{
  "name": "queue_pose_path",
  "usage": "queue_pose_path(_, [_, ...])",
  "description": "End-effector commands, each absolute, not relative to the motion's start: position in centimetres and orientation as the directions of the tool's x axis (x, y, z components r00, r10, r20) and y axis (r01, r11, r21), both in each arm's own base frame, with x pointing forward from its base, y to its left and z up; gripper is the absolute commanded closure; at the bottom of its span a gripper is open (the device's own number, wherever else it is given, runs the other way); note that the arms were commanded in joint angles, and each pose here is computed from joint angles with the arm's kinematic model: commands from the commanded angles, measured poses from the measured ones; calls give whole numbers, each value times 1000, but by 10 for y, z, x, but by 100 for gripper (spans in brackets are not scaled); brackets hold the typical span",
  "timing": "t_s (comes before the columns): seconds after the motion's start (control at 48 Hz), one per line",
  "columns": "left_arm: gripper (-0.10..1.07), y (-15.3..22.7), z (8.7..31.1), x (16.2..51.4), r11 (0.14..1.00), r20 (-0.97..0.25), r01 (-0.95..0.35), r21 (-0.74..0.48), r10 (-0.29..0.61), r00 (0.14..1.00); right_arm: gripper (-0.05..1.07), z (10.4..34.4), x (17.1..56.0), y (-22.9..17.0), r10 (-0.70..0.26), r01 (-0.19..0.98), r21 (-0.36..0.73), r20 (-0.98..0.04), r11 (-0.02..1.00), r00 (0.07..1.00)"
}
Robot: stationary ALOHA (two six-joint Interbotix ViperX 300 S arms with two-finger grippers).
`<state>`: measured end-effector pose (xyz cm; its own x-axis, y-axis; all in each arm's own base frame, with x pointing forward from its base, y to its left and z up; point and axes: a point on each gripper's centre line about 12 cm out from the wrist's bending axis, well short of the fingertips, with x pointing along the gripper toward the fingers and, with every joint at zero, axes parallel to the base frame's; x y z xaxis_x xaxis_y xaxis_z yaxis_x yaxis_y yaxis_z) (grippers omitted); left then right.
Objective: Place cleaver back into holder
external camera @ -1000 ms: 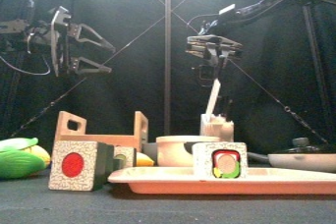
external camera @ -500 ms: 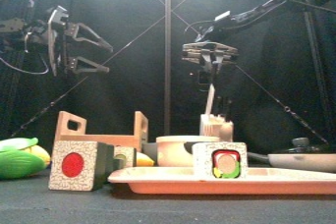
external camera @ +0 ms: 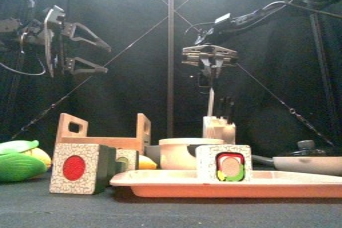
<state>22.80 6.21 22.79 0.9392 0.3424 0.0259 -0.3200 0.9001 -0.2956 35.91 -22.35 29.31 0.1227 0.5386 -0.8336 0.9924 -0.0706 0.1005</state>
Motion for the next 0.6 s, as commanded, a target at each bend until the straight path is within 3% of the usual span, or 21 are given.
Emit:
queue_pose_path(0.0, [0,62,232,230,902,40,-314,-296,341,939,40,313,357,-223,509,987,148,-845,-65,160])
queue_pose_path(0.583, [0,62,232,230,902,40,-314,-296,340,939,39,319,361,-235,428,984,164,-886,-65,176])
